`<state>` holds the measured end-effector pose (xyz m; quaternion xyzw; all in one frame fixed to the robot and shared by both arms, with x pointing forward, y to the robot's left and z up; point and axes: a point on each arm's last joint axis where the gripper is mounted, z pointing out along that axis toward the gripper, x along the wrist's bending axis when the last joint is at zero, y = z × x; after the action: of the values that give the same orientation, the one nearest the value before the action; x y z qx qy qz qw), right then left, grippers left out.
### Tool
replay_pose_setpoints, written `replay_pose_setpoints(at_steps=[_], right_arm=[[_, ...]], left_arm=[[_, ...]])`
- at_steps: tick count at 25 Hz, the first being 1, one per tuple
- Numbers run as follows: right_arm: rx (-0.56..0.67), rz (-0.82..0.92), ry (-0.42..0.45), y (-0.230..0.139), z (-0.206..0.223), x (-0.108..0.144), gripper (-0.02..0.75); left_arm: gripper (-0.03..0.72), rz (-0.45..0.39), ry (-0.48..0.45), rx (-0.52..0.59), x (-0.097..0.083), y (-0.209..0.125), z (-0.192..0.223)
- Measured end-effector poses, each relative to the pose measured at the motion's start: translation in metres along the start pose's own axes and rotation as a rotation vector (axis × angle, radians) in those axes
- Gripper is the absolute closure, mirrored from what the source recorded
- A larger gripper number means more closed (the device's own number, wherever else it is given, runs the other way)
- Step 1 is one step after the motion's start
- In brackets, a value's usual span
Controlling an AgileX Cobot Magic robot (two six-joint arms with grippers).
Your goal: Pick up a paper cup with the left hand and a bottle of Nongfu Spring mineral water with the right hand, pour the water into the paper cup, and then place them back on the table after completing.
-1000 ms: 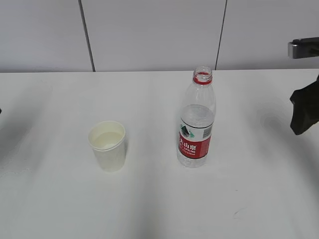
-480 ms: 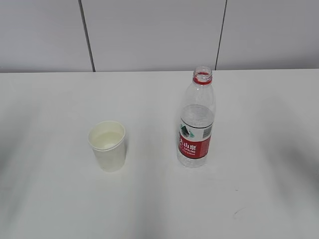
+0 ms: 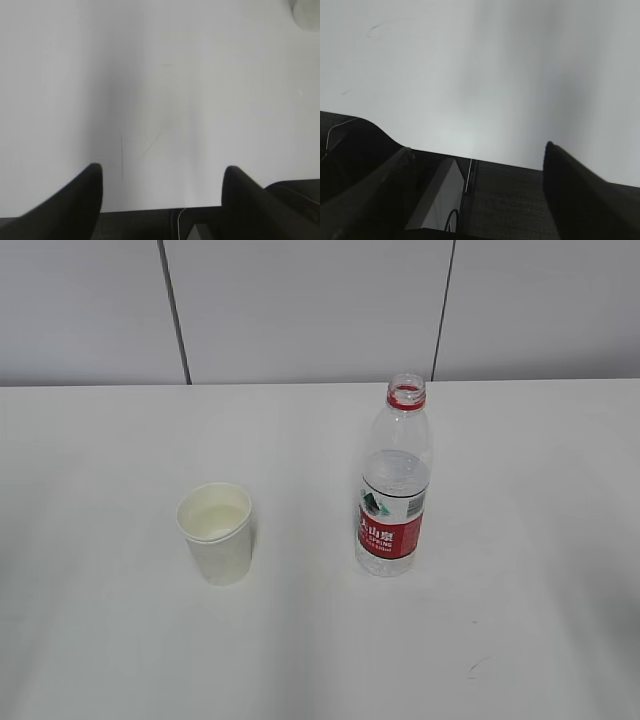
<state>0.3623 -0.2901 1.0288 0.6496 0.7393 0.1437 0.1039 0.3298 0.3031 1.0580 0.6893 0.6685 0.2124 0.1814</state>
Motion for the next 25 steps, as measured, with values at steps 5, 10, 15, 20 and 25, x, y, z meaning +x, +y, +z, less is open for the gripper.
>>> replay_pose_setpoints(at_steps=[5,10,15,20,25], right_arm=[[-0.141,-0.009,-0.013,-0.027,-0.016,0.004,0.15],[-0.259,-0.02,-0.023,-0.049,-0.032,0.007,0.15],[-0.342,-0.016,-0.029,-0.071,-0.039,0.01,0.15],[-0.473,-0.012,-0.037,-0.091,-0.049,0.013,0.15],[-0.615,-0.017,-0.048,-0.111,-0.057,0.016,0.15]], left_arm=[[0.228,-0.008,-0.003,-0.101,0.0,-0.013,-0.018],[0.228,-0.013,-0.003,-0.185,0.001,-0.025,-0.032],[0.228,-0.018,-0.002,-0.275,0.001,-0.036,-0.044],[0.228,-0.023,-0.001,-0.379,0.002,-0.052,-0.056],[0.228,-0.026,-0.002,-0.437,0.001,-0.072,-0.051]])
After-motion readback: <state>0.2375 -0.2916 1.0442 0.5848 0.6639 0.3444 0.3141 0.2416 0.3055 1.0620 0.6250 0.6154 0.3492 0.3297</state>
